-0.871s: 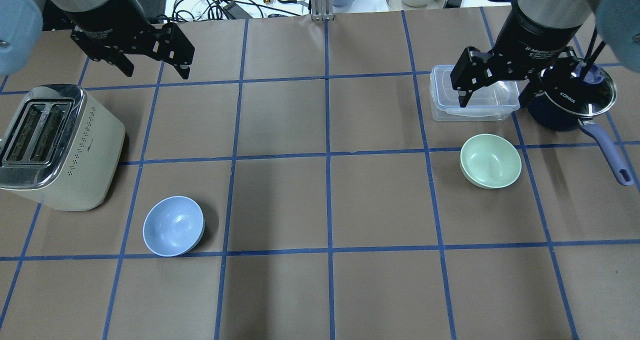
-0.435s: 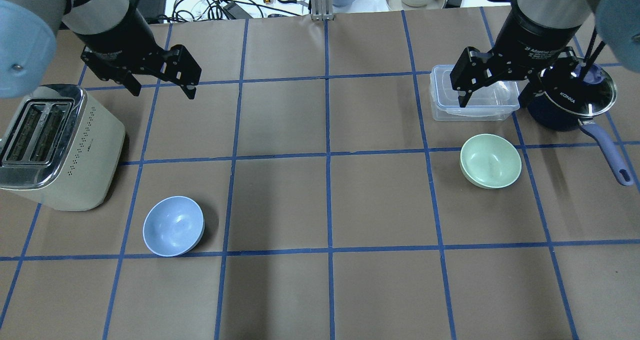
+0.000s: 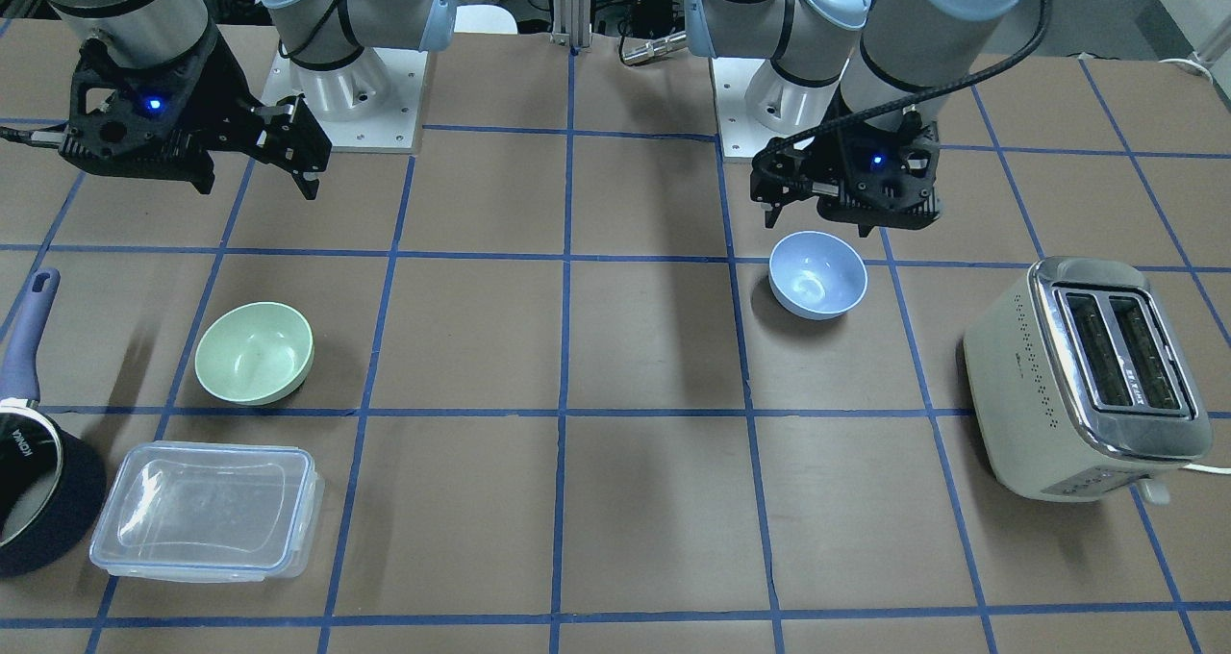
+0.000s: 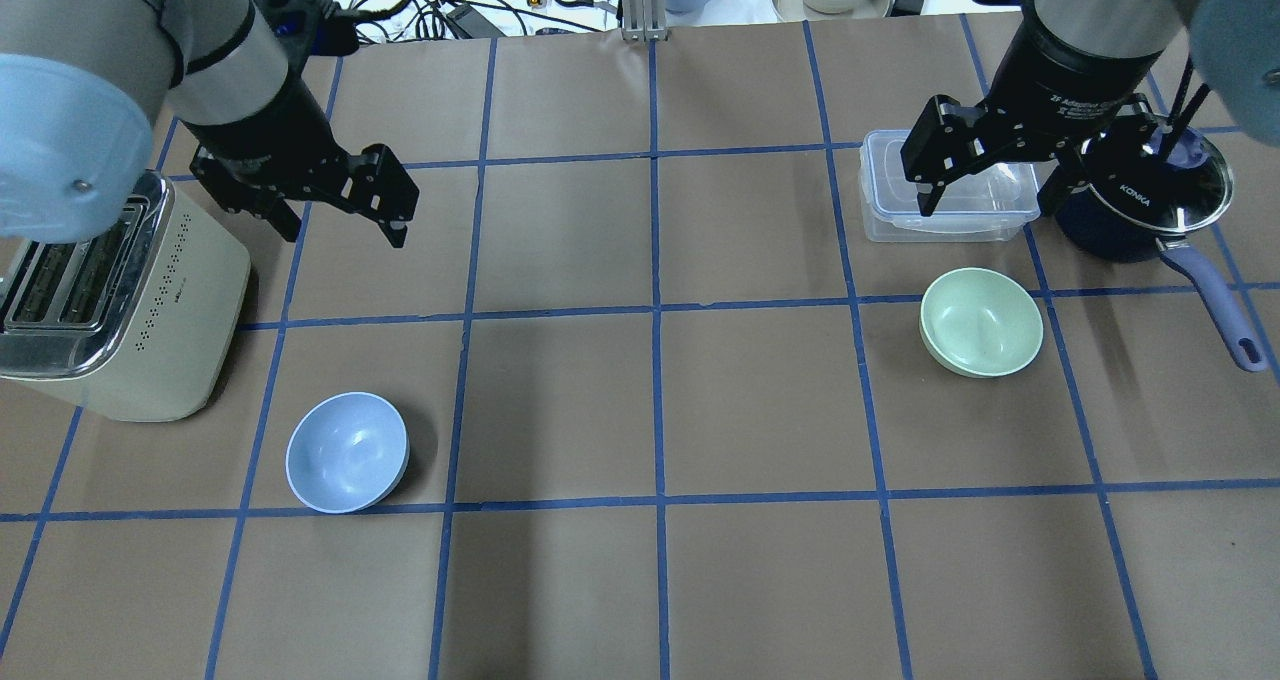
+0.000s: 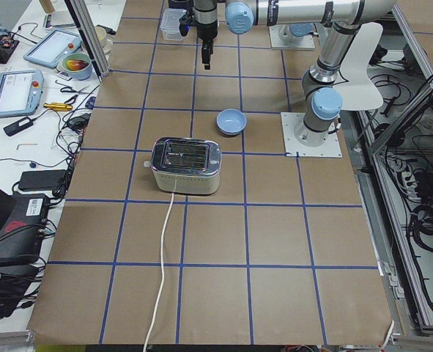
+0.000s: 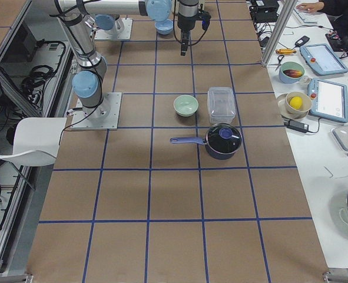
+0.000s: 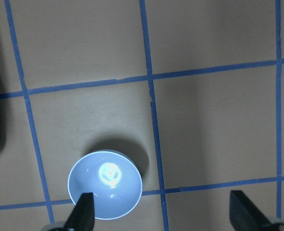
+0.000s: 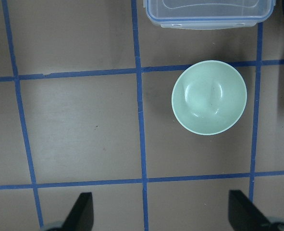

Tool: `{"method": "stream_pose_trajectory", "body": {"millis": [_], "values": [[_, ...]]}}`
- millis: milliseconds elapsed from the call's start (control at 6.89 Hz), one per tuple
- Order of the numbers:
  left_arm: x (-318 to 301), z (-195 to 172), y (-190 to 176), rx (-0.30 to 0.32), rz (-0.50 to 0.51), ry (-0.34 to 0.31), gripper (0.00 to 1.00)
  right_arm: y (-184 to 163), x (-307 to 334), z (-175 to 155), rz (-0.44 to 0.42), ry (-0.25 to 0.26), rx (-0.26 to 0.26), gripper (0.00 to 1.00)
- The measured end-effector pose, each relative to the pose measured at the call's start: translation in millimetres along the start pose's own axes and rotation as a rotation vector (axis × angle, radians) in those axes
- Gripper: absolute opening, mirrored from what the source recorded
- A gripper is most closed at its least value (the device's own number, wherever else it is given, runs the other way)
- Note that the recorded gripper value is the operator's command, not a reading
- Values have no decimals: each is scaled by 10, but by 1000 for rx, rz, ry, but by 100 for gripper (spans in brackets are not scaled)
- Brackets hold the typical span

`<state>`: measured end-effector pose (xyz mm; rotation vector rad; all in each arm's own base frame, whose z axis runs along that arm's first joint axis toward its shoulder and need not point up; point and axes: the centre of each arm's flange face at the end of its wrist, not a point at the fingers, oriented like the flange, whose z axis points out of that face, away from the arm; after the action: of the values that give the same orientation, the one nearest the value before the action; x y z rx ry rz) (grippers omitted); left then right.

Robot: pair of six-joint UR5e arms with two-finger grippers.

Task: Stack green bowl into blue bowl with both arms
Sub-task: 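Lower the left gripper to the light blue bowl while the right nears the green bowl, then grasp the blue bowl rim with the left gripper while the right grasps the green bowl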

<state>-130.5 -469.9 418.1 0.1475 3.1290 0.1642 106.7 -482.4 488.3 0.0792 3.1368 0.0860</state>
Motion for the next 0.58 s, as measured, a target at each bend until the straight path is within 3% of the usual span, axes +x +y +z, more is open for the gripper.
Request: {"method": "stream_pose_trajectory", "body": {"millis": [290,581], "values": [[8,814,170,-61,-44,5,100,-197,223,169,34,19,-20,100],[-12,1574,374,-46,-83,3,100,-559,925,500,81,32,-36,100]]}}
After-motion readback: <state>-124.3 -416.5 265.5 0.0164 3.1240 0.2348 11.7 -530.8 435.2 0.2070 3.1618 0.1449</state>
